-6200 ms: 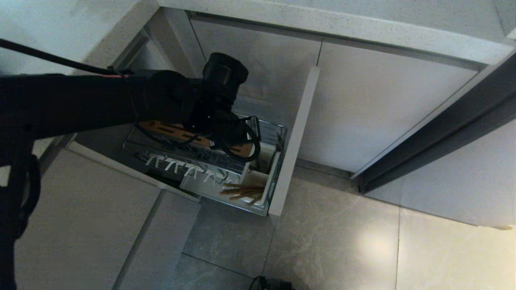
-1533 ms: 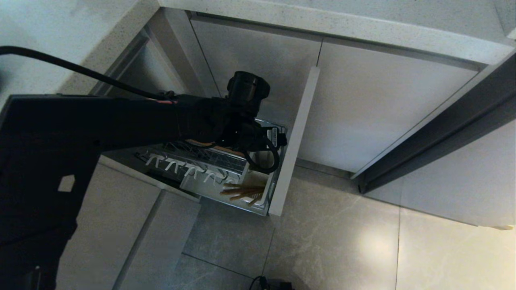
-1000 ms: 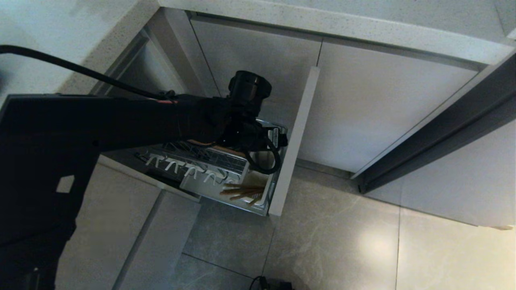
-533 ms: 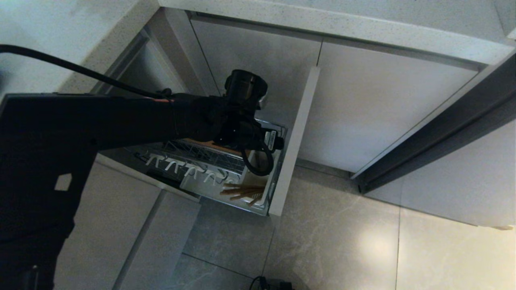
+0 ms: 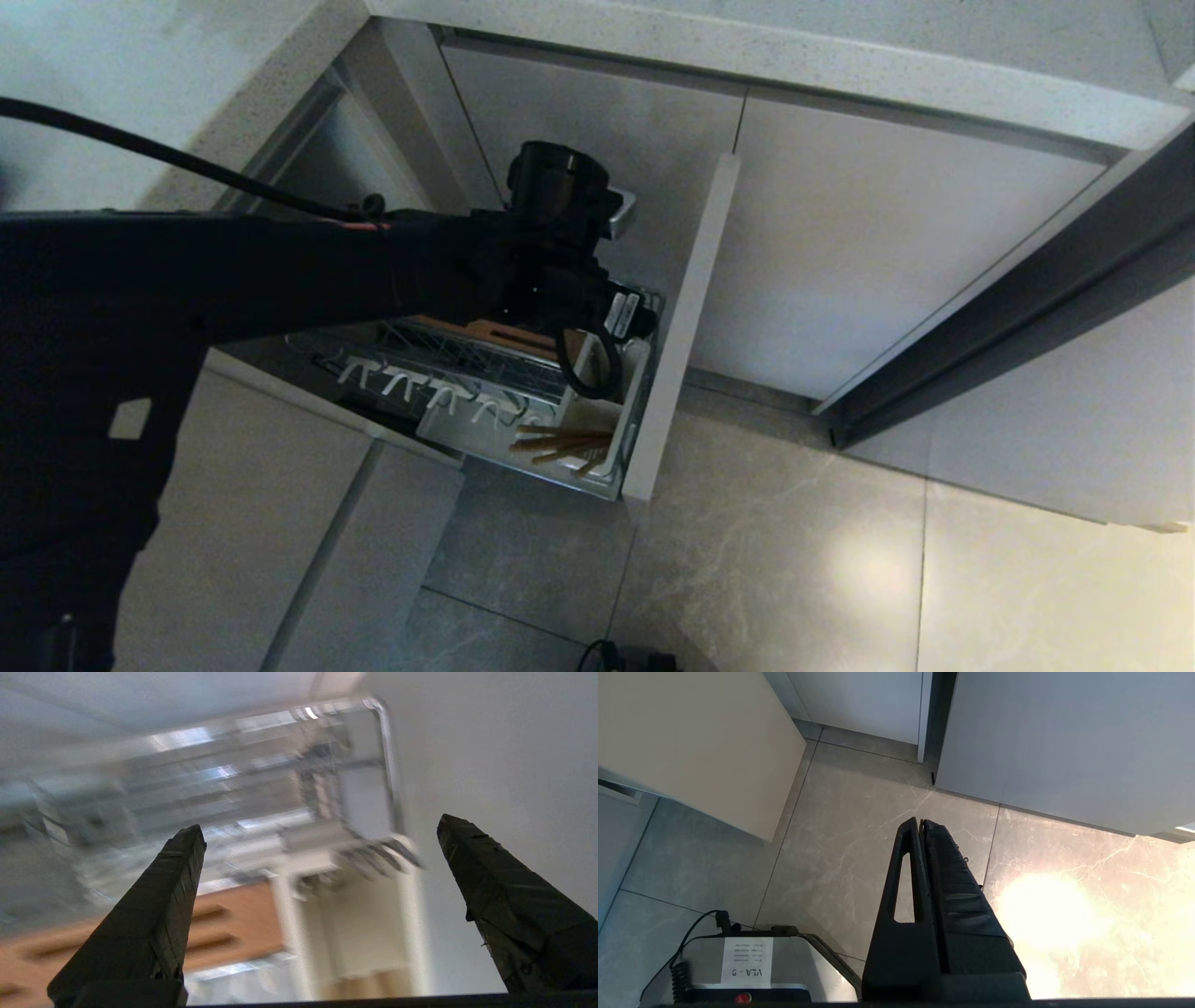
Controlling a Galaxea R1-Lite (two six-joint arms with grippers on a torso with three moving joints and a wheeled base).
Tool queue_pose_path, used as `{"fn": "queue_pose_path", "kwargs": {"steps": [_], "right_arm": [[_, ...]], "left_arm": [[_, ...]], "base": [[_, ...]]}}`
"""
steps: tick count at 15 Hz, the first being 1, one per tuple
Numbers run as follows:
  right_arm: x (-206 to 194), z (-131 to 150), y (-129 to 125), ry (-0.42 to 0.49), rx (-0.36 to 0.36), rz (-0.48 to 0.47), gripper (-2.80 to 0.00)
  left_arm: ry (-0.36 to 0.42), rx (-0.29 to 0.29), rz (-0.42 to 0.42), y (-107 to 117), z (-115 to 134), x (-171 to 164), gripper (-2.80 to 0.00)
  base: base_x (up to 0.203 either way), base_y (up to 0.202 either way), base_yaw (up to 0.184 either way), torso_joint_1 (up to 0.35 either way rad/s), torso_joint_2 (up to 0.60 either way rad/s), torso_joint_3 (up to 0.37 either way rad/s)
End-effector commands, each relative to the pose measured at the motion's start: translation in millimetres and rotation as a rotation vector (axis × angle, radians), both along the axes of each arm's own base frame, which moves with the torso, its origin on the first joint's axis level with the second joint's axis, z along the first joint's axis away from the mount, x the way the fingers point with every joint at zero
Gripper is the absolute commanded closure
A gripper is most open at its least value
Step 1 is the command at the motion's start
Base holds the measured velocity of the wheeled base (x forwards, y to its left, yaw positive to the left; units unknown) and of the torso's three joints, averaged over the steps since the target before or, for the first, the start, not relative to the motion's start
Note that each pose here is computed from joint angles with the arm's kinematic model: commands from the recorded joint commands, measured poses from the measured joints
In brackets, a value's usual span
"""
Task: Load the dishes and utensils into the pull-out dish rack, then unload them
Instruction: Take the fork out of the cupboard
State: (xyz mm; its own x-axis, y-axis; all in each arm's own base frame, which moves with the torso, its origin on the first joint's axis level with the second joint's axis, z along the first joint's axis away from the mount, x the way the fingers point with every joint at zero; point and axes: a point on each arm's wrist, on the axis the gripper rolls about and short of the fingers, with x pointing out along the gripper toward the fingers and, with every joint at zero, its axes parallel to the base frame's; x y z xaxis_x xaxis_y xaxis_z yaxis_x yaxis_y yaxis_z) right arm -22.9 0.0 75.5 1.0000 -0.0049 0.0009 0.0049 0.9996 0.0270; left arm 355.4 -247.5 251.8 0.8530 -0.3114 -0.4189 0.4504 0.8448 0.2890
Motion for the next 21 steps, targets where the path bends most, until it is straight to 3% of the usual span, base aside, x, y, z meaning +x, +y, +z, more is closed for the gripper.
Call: {"fn": "queue_pose_path", "kwargs": {"steps": [1,6,10,13,18,21], "right_arm": [[-0.1,0.0,0.0,-0.001,0.000,0.000,0.00],[-0.1,0.0,0.0,-0.001,0.000,0.000,0.00],[-0.1,0.0,0.0,-0.001,0.001,0.000,0.00],[-0.1,0.0,0.0,-0.001,0.001,-0.001,0.00],[-0.1,0.0,0.0,-0.001,0.001,0.000,0.00],[-0.1,0.0,0.0,-0.001,0.001,0.000,0.00]], "left_arm": [[-0.045,0.071,-0.025,7.7,5.8,2.0,-2.80],[-0.102,0.186,-0.179,18.6,12.7,4.0,-2.80],[-0.049,0.148,-0.416,21.8,8.9,1.6,-2.80],[-0.042,0.104,-0.501,25.6,12.6,0.0,-2.80],[-0.009,0.104,-0.496,32.5,3.0,9.3,-2.80],[-0.012,0.145,-0.504,35.3,-6.0,17.5,-2.80]], "base": [[0.000,0.000,0.000,0.000,0.00,0.000],[0.000,0.000,0.000,0.000,0.00,0.000],[0.000,0.000,0.000,0.000,0.00,0.000],[0.000,0.000,0.000,0.000,0.00,0.000],[0.000,0.000,0.000,0.000,0.00,0.000],[0.000,0.000,0.000,0.000,0.00,0.000]]}}
